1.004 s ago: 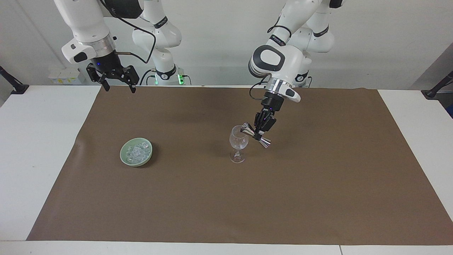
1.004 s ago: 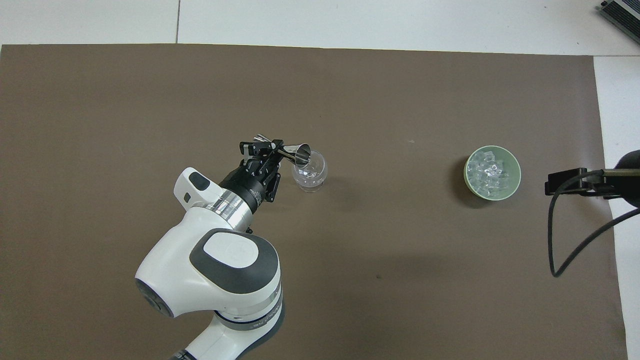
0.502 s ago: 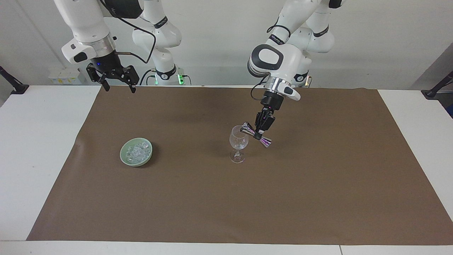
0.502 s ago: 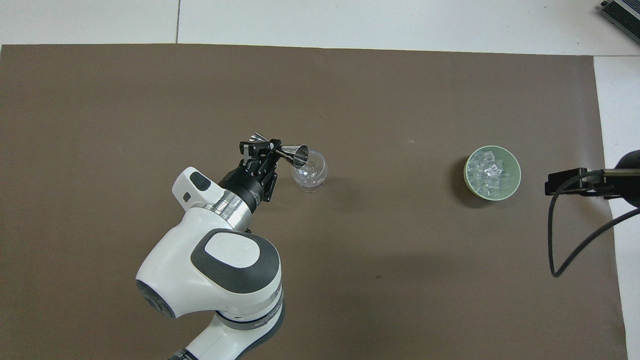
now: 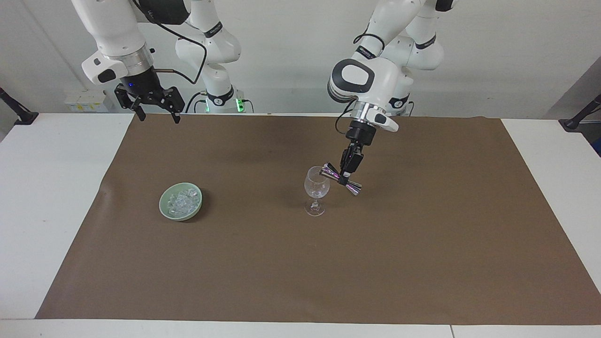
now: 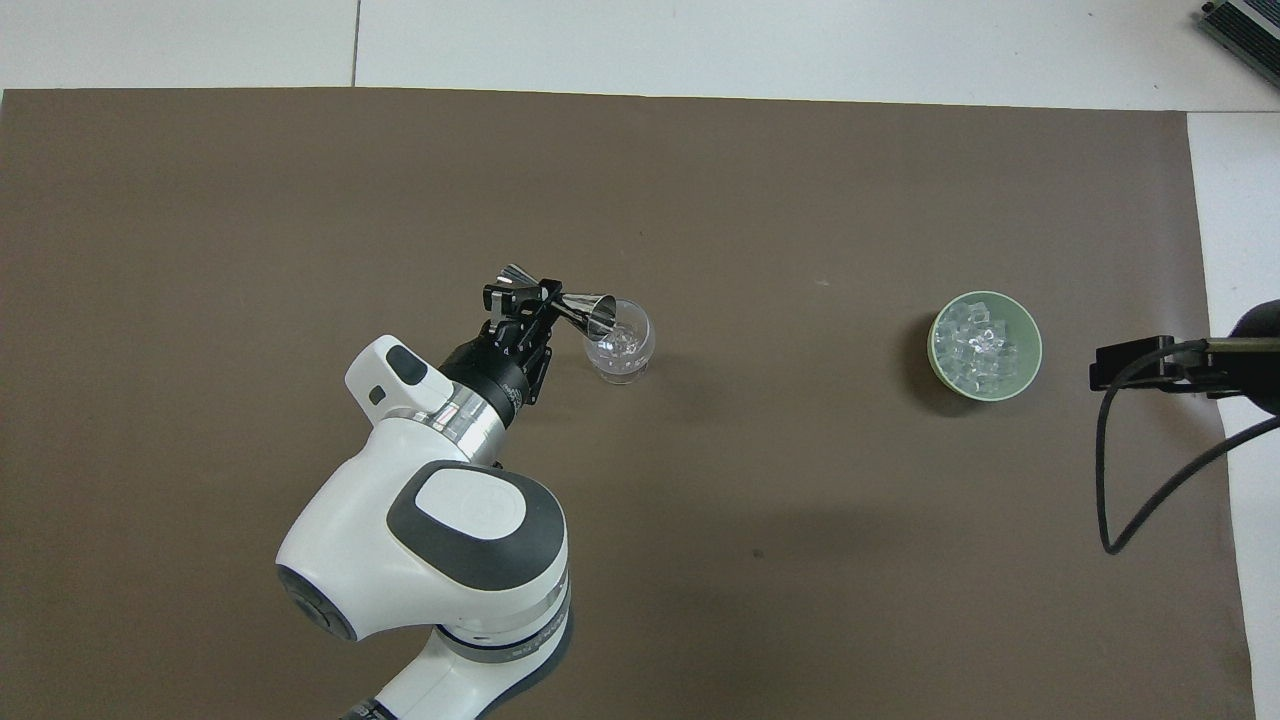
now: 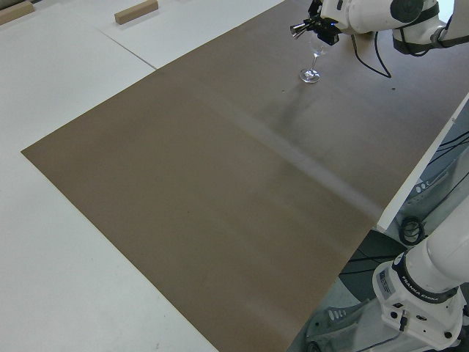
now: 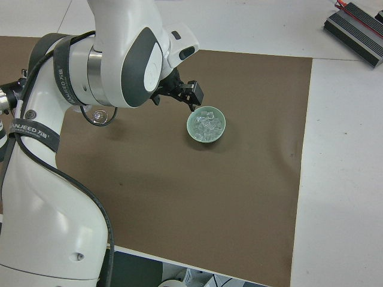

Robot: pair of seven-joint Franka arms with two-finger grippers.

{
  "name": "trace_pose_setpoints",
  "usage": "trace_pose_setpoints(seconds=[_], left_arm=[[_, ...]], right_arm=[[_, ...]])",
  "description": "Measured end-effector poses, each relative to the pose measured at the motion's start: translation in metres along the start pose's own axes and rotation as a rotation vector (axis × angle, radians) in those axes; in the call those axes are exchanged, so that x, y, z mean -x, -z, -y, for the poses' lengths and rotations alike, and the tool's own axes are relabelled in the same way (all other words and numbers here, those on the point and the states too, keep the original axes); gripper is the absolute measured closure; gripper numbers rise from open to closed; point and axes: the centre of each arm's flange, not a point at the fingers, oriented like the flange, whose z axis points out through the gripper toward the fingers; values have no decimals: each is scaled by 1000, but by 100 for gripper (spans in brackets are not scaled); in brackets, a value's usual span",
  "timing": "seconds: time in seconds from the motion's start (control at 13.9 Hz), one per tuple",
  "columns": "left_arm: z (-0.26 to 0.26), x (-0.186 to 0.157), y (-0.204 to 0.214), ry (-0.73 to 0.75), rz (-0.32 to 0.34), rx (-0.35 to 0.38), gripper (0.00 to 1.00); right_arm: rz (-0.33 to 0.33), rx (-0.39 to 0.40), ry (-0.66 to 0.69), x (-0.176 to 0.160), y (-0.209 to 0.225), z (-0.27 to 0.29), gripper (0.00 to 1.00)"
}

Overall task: Pour wine and add ice with both arms
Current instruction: 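Tilt the jigger over the clear glass with the left gripper to pour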

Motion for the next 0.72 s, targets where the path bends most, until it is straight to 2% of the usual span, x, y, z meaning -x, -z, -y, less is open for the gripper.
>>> trace_pose_setpoints(seconds=[0.72], left_arm=[[-6,14,1,-109,-32,22,78]], right_arm=[[0,0,0,0,0,0,0]])
